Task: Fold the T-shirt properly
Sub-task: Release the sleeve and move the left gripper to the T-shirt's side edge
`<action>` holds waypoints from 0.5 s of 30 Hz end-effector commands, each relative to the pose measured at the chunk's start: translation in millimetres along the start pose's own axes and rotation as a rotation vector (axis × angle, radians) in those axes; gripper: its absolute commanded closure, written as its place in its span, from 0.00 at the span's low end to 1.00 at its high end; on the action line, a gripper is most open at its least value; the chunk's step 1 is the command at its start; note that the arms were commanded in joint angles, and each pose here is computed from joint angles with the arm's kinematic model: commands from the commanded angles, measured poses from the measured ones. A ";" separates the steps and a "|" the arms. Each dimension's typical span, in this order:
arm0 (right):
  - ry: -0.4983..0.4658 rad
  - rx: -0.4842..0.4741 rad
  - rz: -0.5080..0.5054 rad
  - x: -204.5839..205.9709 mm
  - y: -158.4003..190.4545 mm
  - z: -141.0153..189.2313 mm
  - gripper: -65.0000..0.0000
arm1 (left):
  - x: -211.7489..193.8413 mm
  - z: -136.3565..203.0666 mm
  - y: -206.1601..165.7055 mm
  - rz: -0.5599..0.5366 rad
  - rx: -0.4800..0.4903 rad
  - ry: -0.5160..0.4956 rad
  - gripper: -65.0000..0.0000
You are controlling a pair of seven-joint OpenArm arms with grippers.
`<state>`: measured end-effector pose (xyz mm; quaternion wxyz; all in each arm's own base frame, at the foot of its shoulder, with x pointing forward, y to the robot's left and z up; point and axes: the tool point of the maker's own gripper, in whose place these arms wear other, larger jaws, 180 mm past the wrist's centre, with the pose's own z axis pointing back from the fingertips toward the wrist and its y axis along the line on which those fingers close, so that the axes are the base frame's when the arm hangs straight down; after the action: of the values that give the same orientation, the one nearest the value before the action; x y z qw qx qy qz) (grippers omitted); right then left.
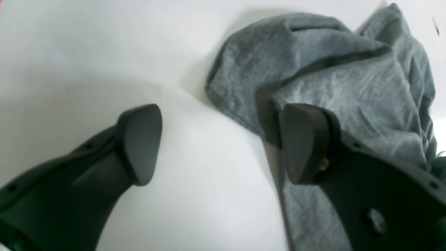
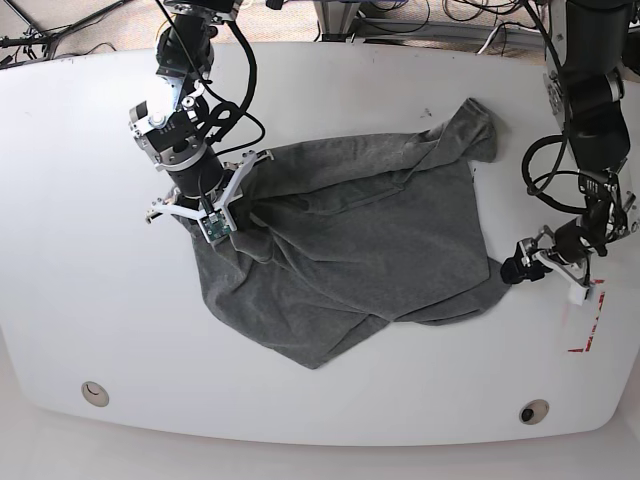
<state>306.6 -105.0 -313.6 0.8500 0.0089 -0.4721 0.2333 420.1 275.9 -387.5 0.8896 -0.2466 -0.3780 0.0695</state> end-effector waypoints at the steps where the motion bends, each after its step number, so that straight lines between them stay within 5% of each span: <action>1: -0.056 -0.005 -0.001 14.9 -2.4 2.1 1.00 | 29.0 1.0 -3.5 -0.003 -0.012 -0.072 0.25; 15: -0.054 -0.004 -0.002 14.2 -1.9 2.2 1.00 | 14.2 -39.3 -40.7 0.054 -0.091 -0.055 0.26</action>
<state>306.2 -105.0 -314.0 0.8503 0.0091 -0.4717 0.2334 447.8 230.8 -391.6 0.8673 -0.2944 -0.3911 0.0908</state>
